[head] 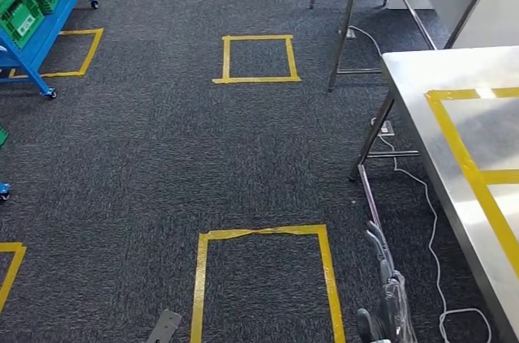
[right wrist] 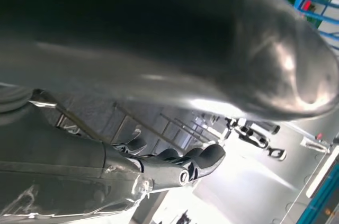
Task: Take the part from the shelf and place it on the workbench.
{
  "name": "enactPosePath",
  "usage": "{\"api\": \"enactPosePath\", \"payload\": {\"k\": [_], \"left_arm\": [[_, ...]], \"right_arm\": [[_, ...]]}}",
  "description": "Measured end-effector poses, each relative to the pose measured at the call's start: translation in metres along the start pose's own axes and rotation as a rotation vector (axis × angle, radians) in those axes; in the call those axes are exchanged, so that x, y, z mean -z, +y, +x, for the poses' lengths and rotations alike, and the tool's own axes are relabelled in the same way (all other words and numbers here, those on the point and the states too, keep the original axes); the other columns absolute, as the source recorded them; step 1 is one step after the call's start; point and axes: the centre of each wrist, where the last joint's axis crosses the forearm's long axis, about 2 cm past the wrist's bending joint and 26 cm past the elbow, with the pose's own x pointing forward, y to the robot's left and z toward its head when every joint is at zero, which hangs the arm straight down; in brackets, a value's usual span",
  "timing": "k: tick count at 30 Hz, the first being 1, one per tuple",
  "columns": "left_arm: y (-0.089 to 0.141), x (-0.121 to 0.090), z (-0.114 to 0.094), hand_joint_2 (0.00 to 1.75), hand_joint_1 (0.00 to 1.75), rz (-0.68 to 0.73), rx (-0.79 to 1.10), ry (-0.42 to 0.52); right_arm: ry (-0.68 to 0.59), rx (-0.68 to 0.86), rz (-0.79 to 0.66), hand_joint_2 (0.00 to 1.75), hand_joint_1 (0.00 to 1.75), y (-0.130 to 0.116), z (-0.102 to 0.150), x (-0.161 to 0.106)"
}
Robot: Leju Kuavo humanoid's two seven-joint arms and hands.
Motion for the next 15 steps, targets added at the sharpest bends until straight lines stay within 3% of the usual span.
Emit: {"api": "enactPosePath", "payload": {"k": [15], "left_arm": [[-0.0023,-0.0008,0.0003,0.00,0.00,-0.010,0.002,-0.002]], "right_arm": [[0.007,-0.026,0.011,0.00,0.00,0.0000,-0.0020,-0.0027]]}}
